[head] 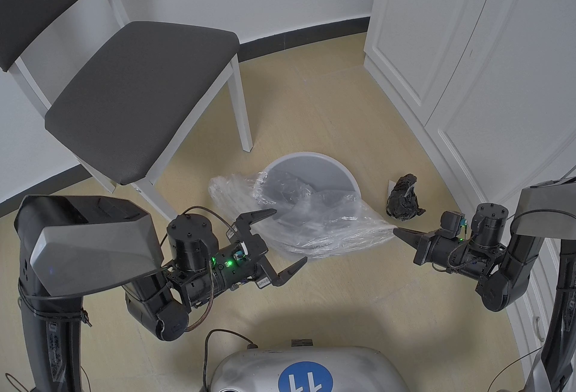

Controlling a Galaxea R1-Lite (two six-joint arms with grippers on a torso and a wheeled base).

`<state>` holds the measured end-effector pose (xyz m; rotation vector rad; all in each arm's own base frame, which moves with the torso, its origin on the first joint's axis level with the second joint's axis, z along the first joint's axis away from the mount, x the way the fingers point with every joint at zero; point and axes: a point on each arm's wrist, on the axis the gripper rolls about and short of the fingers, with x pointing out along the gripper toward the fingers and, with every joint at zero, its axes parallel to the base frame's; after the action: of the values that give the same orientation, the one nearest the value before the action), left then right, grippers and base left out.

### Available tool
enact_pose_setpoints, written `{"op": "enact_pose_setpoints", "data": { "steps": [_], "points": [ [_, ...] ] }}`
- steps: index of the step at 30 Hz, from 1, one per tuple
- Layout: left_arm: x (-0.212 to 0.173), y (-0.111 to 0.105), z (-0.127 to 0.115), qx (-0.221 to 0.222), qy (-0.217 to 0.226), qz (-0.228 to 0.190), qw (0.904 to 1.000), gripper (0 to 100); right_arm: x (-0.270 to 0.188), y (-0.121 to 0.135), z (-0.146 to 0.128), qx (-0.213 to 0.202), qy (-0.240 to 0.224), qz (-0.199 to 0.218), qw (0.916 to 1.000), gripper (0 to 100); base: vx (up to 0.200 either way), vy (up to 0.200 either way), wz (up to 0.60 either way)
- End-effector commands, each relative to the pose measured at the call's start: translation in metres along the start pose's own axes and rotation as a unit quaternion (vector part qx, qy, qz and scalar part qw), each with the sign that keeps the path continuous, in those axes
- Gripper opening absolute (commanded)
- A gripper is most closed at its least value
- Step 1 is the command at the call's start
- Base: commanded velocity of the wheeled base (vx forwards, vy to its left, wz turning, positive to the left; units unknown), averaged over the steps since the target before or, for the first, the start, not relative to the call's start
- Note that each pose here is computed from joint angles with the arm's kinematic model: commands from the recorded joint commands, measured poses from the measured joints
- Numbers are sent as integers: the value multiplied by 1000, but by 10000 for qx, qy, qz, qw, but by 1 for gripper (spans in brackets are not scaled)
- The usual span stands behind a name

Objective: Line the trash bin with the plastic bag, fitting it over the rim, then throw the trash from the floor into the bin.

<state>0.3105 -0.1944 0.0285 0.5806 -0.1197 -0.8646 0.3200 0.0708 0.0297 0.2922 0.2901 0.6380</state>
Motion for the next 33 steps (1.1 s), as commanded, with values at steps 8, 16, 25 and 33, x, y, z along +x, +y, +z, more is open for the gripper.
{"op": "enact_pose_setpoints", "data": {
  "steps": [8,16,25,33],
  "points": [
    [29,10,-28,-78,243,137,9996,100,-3,3,8,-85,-163,33,9998,0,0,0,0],
    [48,11,-40,-95,250,150,9995,100,-6,3,11,-102,-213,16,9997,0,0,0,0],
    [50,11,-42,-117,304,113,9994,100,-7,3,13,-119,-235,14,9997,0,0,0,0],
    [58,13,-46,-109,257,173,9995,100,-9,5,14,-124,-239,23,9996,0,0,0,0]
  ]
}}
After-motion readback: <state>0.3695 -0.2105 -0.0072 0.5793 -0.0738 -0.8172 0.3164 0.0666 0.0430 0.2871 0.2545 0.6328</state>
